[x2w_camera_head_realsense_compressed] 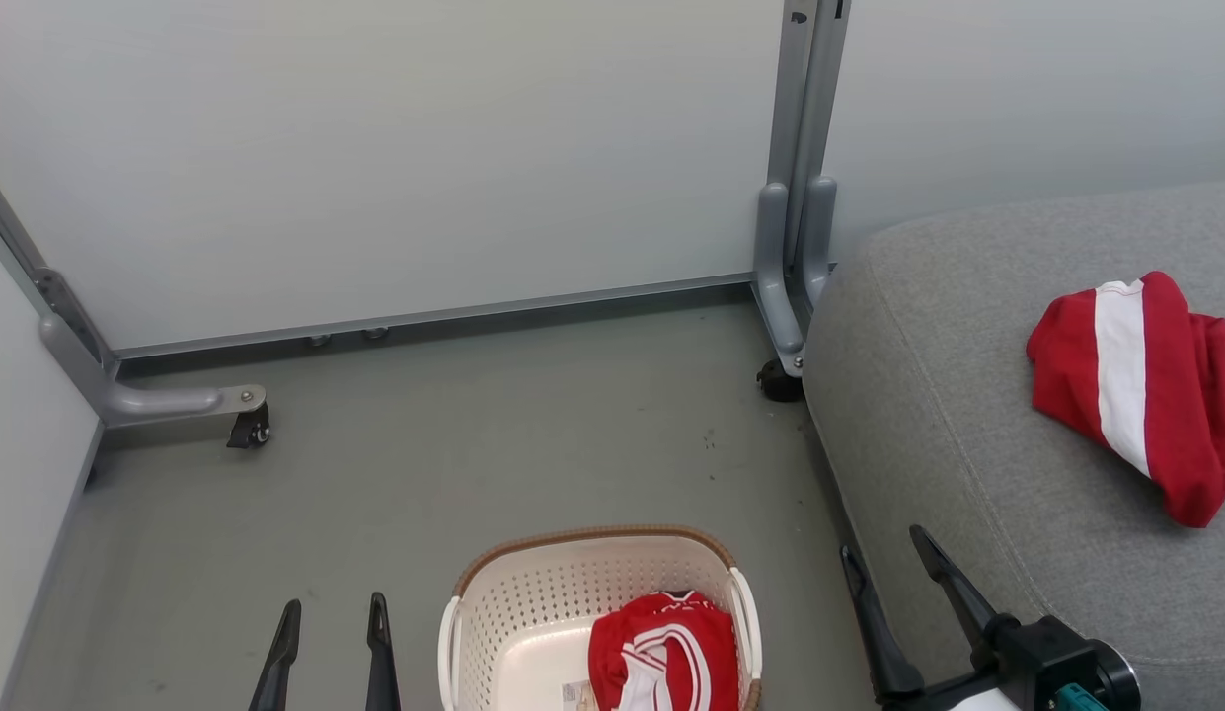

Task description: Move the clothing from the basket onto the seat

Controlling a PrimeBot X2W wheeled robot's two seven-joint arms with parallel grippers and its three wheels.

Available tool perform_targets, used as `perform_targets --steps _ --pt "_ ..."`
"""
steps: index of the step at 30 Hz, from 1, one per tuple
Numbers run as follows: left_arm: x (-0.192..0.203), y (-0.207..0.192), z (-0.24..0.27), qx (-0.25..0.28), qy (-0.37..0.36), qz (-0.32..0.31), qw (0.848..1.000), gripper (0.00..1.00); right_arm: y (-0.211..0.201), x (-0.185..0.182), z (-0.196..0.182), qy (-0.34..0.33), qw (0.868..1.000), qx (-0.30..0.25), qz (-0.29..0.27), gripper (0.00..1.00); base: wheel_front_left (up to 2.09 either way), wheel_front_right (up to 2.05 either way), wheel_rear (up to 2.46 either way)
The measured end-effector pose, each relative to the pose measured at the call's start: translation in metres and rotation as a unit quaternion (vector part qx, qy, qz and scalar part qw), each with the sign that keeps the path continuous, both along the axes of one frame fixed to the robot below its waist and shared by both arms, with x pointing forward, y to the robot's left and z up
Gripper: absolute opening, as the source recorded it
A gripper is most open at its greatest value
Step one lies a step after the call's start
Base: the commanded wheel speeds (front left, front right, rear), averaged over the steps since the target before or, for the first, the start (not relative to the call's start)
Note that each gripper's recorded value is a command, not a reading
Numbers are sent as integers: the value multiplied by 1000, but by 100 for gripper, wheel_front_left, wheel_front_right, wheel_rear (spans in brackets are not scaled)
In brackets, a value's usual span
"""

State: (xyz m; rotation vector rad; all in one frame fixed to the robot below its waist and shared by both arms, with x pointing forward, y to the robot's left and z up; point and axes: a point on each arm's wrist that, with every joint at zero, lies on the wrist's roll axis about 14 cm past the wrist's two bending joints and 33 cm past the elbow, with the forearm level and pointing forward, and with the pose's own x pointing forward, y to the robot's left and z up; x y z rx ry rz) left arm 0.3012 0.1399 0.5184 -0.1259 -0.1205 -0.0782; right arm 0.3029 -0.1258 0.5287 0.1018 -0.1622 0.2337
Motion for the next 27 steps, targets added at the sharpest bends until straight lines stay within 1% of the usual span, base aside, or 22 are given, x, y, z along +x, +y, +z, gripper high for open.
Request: perform_targets --steps 16,23,27 --pt "1 -5 -6 4 11 -7 1000 100 -5 0 -6 9 1000 -6 -5 100 0 0 0" --pt "3 -14 -35 4 59 -22 998 100 -13 6 -15 26 1000 -6 -16 100 0 0 0" --pt "12 -20 -46 8 77 -35 996 100 -21 14 -18 33 999 -10 -29 100 0 0 0"
